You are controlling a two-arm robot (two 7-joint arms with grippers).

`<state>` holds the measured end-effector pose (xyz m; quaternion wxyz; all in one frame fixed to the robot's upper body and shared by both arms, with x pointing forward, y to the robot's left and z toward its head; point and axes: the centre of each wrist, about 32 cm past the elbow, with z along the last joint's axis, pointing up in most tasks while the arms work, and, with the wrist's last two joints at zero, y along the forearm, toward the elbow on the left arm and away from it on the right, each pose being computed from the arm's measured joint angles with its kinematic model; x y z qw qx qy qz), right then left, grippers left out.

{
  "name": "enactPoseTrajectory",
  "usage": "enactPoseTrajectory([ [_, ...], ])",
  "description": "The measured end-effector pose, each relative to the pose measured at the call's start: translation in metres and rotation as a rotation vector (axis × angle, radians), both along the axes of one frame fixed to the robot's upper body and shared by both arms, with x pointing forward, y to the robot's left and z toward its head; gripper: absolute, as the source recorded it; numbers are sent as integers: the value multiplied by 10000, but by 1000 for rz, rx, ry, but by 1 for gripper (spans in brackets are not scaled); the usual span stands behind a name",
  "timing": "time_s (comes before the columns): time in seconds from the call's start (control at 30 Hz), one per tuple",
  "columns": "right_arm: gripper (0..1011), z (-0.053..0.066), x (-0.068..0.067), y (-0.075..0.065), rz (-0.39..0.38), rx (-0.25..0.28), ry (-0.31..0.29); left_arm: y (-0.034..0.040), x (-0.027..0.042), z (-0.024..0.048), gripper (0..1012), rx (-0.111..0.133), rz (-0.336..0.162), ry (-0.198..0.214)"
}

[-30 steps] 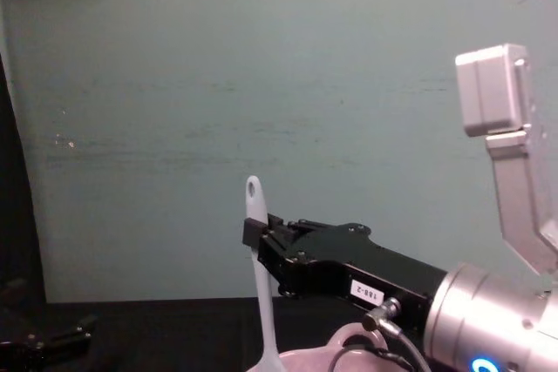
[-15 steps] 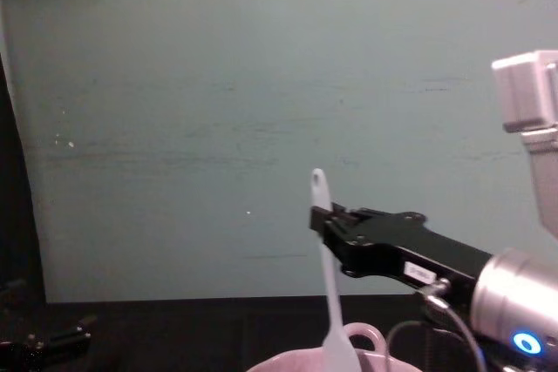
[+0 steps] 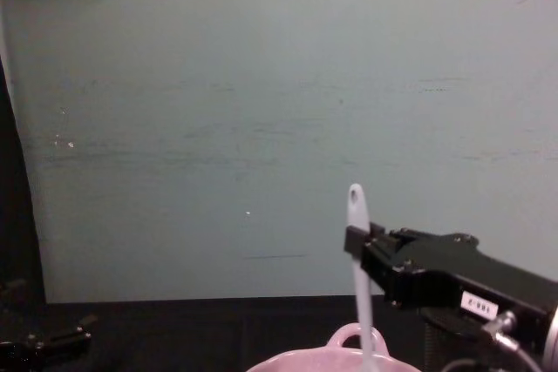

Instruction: Use the one hand to pick up the spoon and stir the clear water in the bowl.

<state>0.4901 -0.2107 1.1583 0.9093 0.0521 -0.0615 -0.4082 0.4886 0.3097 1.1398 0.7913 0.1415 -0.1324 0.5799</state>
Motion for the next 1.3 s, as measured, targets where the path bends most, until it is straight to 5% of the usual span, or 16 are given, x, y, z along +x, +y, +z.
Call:
enactPoseTrajectory([
  [0.3, 110, -66, -119, 257, 110, 40, 30, 0, 0, 0, 1005, 0, 0, 0],
  [0.7, 110, -29, 177, 531, 149, 25, -18, 0, 0, 0, 1005, 0, 0, 0],
  [0.97, 110, -22, 350, 453, 70, -27, -40, 0, 0, 0, 1005, 0, 0, 0],
  [1.3, 110, -26, 309, 180, -23, -26, -43, 0, 0, 0, 1005, 0, 0, 0],
])
